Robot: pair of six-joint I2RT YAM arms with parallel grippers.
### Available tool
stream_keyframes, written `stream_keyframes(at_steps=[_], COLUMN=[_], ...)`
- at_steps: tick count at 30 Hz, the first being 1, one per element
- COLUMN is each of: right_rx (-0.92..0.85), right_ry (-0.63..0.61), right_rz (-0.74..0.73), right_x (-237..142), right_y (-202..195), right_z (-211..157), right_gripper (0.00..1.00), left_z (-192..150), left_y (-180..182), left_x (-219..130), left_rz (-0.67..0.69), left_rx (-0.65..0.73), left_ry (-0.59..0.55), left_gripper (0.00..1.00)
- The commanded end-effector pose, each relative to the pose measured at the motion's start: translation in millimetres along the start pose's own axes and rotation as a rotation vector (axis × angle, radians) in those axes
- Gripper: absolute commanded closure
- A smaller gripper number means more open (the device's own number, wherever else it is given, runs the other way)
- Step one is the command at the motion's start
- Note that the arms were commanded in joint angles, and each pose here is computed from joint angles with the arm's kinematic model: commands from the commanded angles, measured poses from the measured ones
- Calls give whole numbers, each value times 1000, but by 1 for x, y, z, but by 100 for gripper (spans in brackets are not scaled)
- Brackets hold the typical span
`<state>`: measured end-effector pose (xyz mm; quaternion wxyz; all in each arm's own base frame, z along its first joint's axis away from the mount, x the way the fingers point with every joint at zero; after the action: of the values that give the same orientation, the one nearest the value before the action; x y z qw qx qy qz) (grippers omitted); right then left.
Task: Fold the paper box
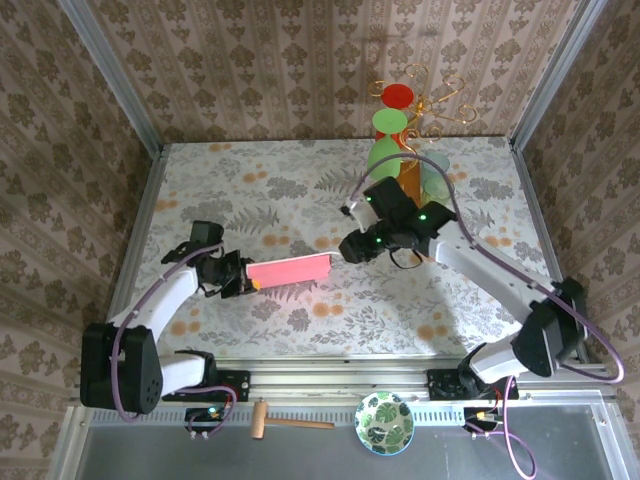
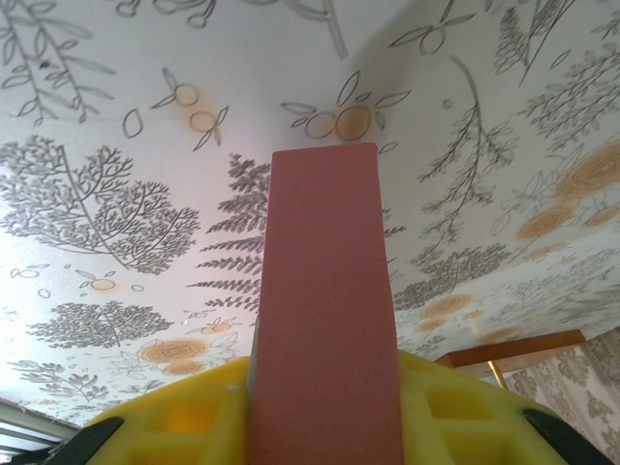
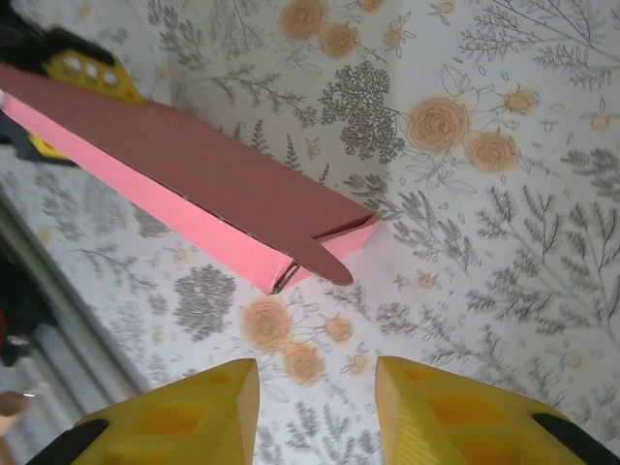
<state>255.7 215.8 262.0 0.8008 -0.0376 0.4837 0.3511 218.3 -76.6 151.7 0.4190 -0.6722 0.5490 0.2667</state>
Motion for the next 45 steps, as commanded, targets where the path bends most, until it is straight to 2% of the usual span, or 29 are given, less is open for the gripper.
stream_keyframes(at_steps=[1,6,13,23,33,35,38,45], right_rx=[-141,-180,-210,-180,-173,-171,-168,-157], right_ry=[66,93,153,116,114,126,150,157], right_rz=[-66,-63,-52,-123,-119,-95,-61,-82], right_x=[11,23,45,50,50,53,58,59], right_y=[-1,1,9,5,4,5,7,5], right_z=[1,17,13,23,30,31,32,30], right_gripper=[62,61,64,67,62,65,78,88], left_z=[12,16,18,20,24,24,25,25], left_y=[2,0,-2,-6,-7,-7,-7,-8], left_x=[0,4,6,9,10,12,13,13], left_rz=[49,57,61,65,58,62,62,59], left_rx=[0,-6,-14,-6,-11,-14,-15,-15], left_ry=[-79,-76,-78,-67,-67,-66,-63,-60], left_gripper=[82,82,82,82,82,82,82,82])
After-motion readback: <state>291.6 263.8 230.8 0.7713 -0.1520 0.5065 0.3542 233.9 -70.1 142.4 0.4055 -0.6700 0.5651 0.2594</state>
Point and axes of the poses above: each hand's point on the last joint's axis, 136 mm out from that joint toward the fingers, its own x axis out along the fingers, its own y axis along the line the jaws close on, z = x × y, the point moved 9 cm from there along -x, back along the fingers, and after that the axes turned 3 degrees about x, right-handed, at the moved point
